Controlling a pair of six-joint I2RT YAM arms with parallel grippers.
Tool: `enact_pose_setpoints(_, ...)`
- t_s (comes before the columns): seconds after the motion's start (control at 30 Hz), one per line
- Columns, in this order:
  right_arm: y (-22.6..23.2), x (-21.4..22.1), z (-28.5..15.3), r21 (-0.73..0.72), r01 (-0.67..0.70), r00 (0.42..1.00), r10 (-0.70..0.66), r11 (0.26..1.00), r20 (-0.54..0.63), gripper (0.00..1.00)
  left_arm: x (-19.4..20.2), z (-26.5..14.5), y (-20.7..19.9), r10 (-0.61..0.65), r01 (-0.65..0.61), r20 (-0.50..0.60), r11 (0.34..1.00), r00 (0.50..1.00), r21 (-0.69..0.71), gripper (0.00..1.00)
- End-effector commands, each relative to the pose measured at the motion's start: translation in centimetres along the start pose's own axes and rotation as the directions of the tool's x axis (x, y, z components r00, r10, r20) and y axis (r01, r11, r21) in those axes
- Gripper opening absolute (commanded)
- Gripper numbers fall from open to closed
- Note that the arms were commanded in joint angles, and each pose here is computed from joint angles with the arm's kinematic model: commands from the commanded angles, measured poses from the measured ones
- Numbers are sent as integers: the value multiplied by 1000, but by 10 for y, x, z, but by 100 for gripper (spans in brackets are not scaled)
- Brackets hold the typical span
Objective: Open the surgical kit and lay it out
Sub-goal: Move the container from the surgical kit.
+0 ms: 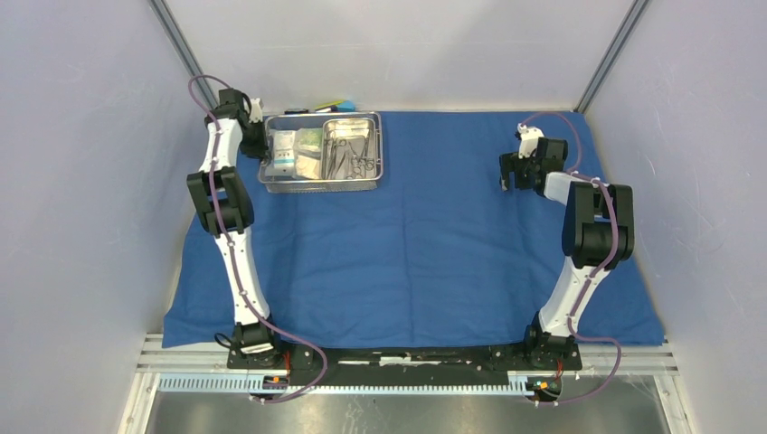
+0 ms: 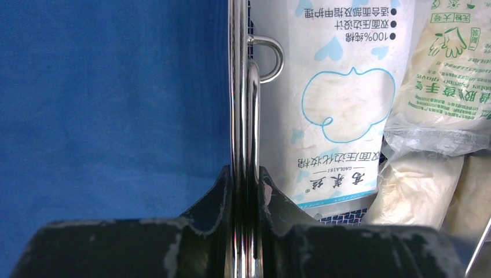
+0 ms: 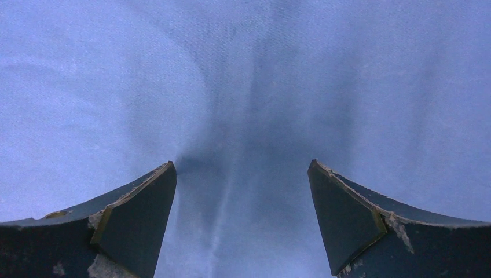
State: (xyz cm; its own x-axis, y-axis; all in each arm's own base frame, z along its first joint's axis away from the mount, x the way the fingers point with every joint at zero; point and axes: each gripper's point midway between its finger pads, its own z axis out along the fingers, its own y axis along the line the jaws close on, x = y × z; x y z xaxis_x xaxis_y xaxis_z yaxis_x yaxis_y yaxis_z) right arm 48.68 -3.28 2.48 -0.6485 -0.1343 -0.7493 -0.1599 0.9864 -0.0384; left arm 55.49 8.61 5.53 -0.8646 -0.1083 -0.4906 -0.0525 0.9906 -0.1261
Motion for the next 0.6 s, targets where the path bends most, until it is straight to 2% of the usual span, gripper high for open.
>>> enact_pose_setpoints(0.0, -11, -40, -24, 25, 42, 995, -44, 999, 86, 92, -29, 0, 18, 69, -62, 86, 995, 994, -75, 18)
enact_pose_setpoints(0.13, -12, -60, -38, 36, 67, 989, -71, 997, 130, 94, -33, 1, 22, 64, -55, 94, 994, 993, -95, 30)
enact_pose_setpoints(0.23, -11, -73, -50, 37, 95, 982, -99, 995, 159, 95, -37, -4, 24, 67, -55, 104, 992, 992, -110, 48)
enact_pose_setpoints(0.33, -3, -78, -59, 13, 131, 977, -132, 991, 165, 95, -44, -16, 23, 70, -54, 129, 991, 989, -120, 71)
enact_pose_setpoints(0.47, 13, -65, -73, -23, 210, 970, -205, 977, 131, 96, -62, -51, 20, 54, -34, 205, 995, 977, -98, 96)
enact_pose_setpoints(0.5, 17, -62, -77, -28, 230, 966, -224, 973, 125, 96, -63, -62, 18, 51, -34, 224, 996, 973, -77, 100)
enact_pose_setpoints(0.57, 23, -53, -85, -43, 272, 958, -266, 961, 112, 96, -60, -86, 13, 55, -45, 260, 998, 964, -44, 100)
